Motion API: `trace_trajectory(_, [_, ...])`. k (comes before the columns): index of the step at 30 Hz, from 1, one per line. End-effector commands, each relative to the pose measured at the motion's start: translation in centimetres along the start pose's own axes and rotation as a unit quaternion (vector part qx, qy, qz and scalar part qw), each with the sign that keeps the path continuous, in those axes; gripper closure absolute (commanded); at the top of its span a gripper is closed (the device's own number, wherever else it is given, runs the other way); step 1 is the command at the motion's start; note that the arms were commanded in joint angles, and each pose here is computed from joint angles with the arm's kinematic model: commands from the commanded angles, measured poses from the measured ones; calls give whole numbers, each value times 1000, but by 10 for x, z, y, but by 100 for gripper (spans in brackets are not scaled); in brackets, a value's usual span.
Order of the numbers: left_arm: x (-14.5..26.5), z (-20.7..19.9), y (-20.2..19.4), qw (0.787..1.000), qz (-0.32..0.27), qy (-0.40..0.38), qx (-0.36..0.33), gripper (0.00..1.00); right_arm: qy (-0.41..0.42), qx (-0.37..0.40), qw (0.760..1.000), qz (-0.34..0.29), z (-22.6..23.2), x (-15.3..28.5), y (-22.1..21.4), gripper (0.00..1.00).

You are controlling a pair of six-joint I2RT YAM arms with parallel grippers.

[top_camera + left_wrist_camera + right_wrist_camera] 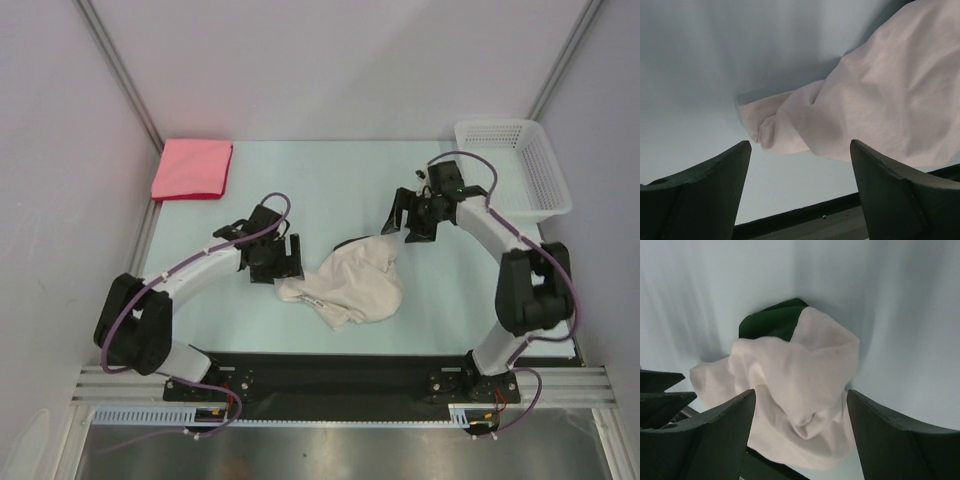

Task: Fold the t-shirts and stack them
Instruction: Move the tshirt to the center of the board, then flatten the tshirt out

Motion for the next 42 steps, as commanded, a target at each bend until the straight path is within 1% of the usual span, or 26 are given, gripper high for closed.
trace_trajectory(1, [-8, 0, 1, 1000, 4, -7, -13, 13, 41, 25, 999, 4, 12, -16, 25, 21])
trace_trajectory(7, [-27, 13, -18, 999, 38, -4, -1, 17, 24, 30, 999, 36, 1, -48, 28, 22])
trace_trajectory(9, [-31, 14, -23, 998, 54, -12, -2, 26, 28, 26, 998, 51, -1, -59, 26, 29])
trace_trajectory(10, [-32, 14, -22, 998, 53, -17, -2, 35, 31, 27, 998, 55, 1, -62, 26, 40])
trace_trajectory(12, [-36, 14, -19, 998, 59, -27, 1, 42, 36, 24, 997, 61, 1, -65, 25, 51])
trace_trajectory(13, [-37, 14, -17, 998, 61, -29, 0, 49, 37, 19, 997, 62, 1, -65, 24, 62])
trace_trajectory(14, [-36, 13, -10, 998, 55, -31, 0, 60, 36, 15, 997, 64, 1, -66, 23, 63])
trace_trajectory(15, [-36, 15, -6, 998, 52, -27, 4, 63, 37, 11, 997, 66, 1, -66, 23, 63])
trace_trajectory(16, [-36, 16, -2, 998, 51, -27, 5, 63, 33, 1, 997, 73, -1, -65, 21, 57])
trace_trajectory(17, [-35, 14, 3, 998, 47, -31, 5, 60, 31, -1, 997, 75, -1, -63, 20, 46])
trace_trajectory(19, [-33, 13, 6, 998, 47, -33, 4, 54, 30, 9, 997, 74, 2, -55, 18, 32])
trace_trajectory(21, [-33, 13, 7, 998, 42, -37, 2, 52, 25, 12, 997, 77, 0, -56, 10, 30])
trace_trajectory(23, [-34, 12, 6, 998, 42, -42, 1, 58, 22, 4, 996, 90, -4, -61, 2, 42])
trace_trajectory(24, [-35, 11, 8, 998, 37, -48, -1, 62, 22, 2, 995, 96, -4, -64, -1, 51])
trace_trajectory(25, [-34, 10, 10, 998, 35, -50, -4, 78, 23, -3, 995, 100, -5, -67, -3, 66])
trace_trajectory(27, [-28, 6, 22, 999, 16, -50, -15, 96, 30, -3, 996, 86, -1, -66, 4, 86])
trace_trajectory(28, [-23, 6, 30, 999, -5, -33, -18, 100, 20, -3, 997, 73, 0, -64, 10, 100])
trace_trajectory(31, [9, -4, 66, 996, -81, -19, -26, 100, 16, 10, 1000, 10, 15, -46, 51, 100])
trace_trajectory(32, [28, -15, 87, 991, -124, -25, -31, 100, 14, 12, 1000, -7, 20, -39, 63, 100])
trace_trajectory(34, [61, -24, 109, 983, -179, -25, -35, 99, 14, 24, 997, -72, 39, -10, 104, 100])
trace_trajectory(35, [88, -34, 131, 972, -232, -23, -34, 100, 14, 27, 995, -93, 45, 1, 116, 100])
trace_trajectory(37, [125, -43, 146, 958, -285, -28, -35, 100, 22, 43, 987, -156, 68, 41, 144, 100])
trace_trajectory(39, [168, -52, 161, 937, -347, -35, -32, 100, 25, 54, 978, -199, 85, 79, 151, 100])
trace_trajectory(40, [206, -48, 156, 917, -396, -35, -22, 100, 5, 53, 973, -225, 86, 108, 137, 100])
trace_trajectory(41, [206, -48, 156, 917, -396, -35, -21, 100, 7, 59, 966, -252, 93, 132, 134, 100])
trace_trajectory(42, [222, -44, 145, 910, -413, -44, -18, 99, -12, 44, 975, -219, 76, 116, 109, 100])
Point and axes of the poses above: each gripper's point midway between its finger pads, its own x axis back along the fingers, its own z axis along the line the jaws close on, y = z × x, the point moved 7 cm from there along x, back along the fingers, and after that the axes turned 2 degrees about x, right-handed, at the moved point
